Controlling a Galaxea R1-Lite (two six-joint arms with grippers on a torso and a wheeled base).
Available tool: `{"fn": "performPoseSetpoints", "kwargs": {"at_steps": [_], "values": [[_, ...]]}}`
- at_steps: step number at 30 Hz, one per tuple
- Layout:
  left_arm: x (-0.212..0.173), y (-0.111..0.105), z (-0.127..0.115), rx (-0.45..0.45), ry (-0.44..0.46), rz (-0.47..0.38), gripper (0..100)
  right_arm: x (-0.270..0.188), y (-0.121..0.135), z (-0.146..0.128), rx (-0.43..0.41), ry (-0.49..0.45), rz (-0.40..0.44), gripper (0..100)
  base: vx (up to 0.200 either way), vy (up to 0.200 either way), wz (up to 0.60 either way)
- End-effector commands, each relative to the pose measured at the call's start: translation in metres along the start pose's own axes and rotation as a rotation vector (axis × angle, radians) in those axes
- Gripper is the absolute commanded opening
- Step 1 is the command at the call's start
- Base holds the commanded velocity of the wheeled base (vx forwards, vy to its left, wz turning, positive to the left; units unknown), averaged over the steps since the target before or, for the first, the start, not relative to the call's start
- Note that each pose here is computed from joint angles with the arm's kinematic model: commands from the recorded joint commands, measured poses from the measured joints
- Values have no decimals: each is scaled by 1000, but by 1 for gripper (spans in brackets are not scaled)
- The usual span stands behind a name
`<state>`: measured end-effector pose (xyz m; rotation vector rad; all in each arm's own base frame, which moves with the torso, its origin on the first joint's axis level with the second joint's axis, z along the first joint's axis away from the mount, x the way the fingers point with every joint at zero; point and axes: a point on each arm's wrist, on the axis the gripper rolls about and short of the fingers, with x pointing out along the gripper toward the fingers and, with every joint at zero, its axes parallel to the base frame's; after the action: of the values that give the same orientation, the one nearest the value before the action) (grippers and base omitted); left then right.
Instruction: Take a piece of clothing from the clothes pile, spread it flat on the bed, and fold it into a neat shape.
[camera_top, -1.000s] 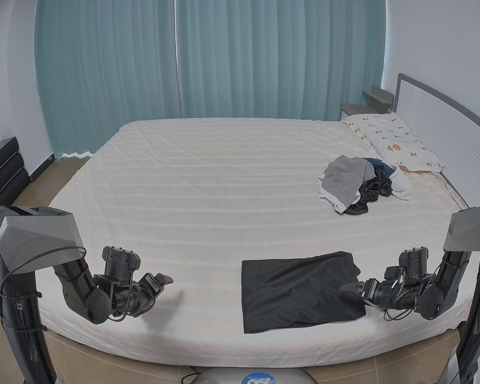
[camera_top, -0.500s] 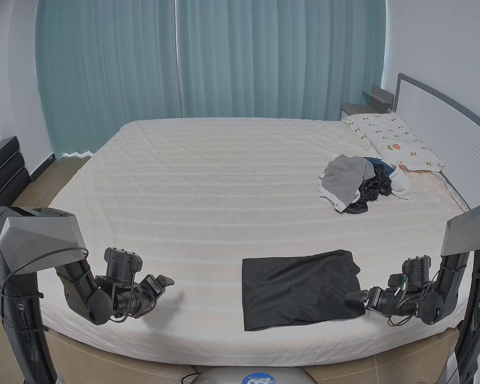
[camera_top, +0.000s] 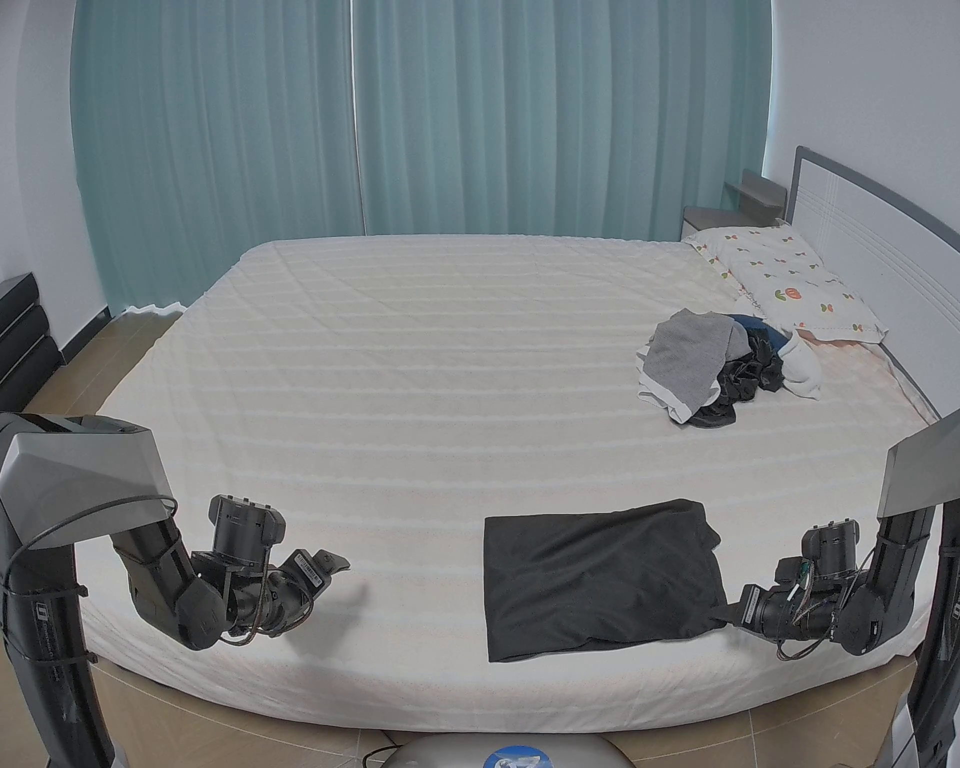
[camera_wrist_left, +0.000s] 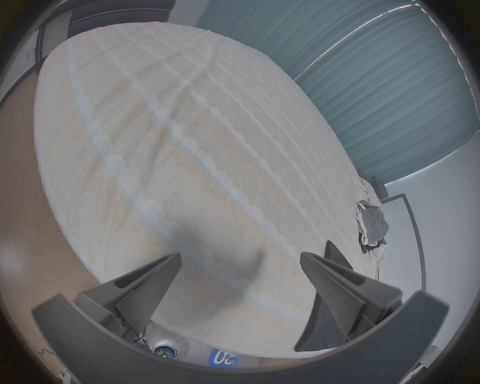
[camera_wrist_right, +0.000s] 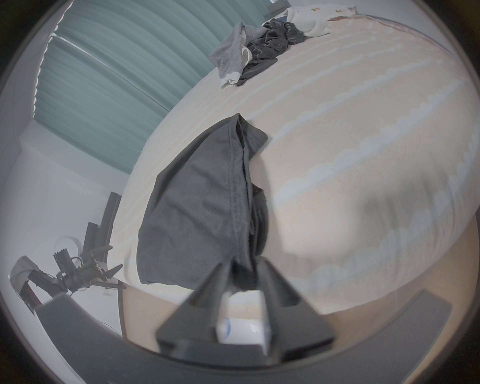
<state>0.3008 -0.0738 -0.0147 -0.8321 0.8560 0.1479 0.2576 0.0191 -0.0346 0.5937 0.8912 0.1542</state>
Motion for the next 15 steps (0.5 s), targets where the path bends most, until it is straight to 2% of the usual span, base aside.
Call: {"fn": "performPoseSetpoints", "kwargs": {"at_steps": [1,15], "values": [[0,0,0,-1,0,0,100,-4,-6,-3,-6,9,-26,0,0,0,0],[0,0,0,-1,0,0,100,-15,-15,-6,-46,8,-55,0,0,0,0]]}}
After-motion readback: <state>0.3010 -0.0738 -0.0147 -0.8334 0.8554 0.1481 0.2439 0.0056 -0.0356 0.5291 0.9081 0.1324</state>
